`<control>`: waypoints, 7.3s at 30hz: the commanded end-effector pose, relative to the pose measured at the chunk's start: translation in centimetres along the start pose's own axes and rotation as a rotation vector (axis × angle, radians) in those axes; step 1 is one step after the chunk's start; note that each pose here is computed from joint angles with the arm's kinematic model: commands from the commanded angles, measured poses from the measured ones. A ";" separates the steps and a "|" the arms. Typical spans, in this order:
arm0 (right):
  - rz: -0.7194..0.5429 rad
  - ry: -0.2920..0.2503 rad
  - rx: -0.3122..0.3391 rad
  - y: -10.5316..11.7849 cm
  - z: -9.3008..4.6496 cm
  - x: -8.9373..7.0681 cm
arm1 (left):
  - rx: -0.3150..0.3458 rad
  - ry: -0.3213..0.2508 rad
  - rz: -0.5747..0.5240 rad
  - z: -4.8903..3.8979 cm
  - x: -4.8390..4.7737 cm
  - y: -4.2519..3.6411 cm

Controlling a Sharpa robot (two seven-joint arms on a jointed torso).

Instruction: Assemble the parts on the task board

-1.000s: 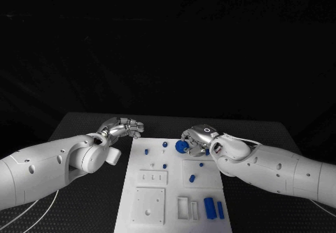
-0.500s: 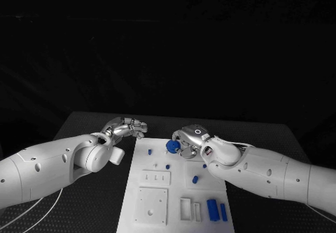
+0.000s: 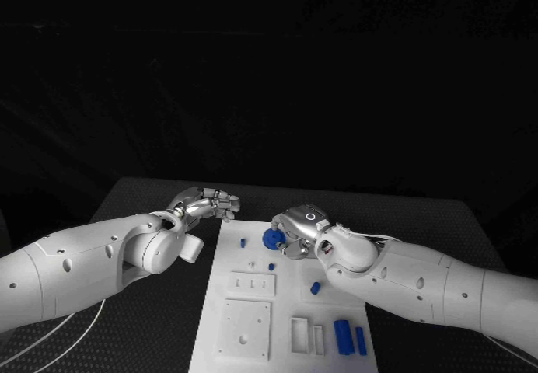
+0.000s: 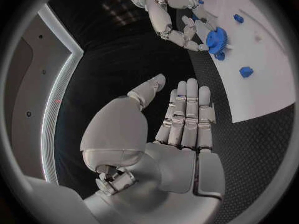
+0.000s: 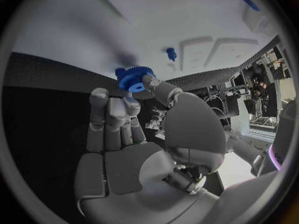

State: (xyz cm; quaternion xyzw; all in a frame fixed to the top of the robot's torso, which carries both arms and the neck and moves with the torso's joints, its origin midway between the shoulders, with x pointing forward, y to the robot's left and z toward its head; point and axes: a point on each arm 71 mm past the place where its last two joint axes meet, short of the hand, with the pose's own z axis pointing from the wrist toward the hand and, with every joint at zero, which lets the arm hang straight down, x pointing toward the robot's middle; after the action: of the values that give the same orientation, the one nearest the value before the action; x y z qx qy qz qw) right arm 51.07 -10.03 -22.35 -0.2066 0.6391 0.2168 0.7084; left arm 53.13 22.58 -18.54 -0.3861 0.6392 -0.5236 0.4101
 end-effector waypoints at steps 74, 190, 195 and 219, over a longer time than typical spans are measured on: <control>0.051 0.108 0.018 1.0 0.9 2.4 | 0.010 0.018 0.000 0.38 0.53 -0.24; 0.405 0.149 0.198 -14.3 -8.4 3.6 | 0.017 0.015 -0.006 0.25 -0.43 0.63; 0.406 0.153 0.196 -14.1 -8.4 3.8 | 0.016 0.016 -0.007 0.23 -0.42 0.64; 0.392 0.152 0.203 -14.1 -8.4 4.0 | 0.010 0.016 -0.007 0.17 -0.50 0.68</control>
State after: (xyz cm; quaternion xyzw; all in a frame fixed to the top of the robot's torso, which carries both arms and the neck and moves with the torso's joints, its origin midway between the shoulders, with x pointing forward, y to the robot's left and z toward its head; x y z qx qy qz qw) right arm 52.66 -26.17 -26.84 -0.0165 0.7357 0.2717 0.6202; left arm 53.49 23.34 -19.26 -0.3862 0.6375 -0.5246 0.4113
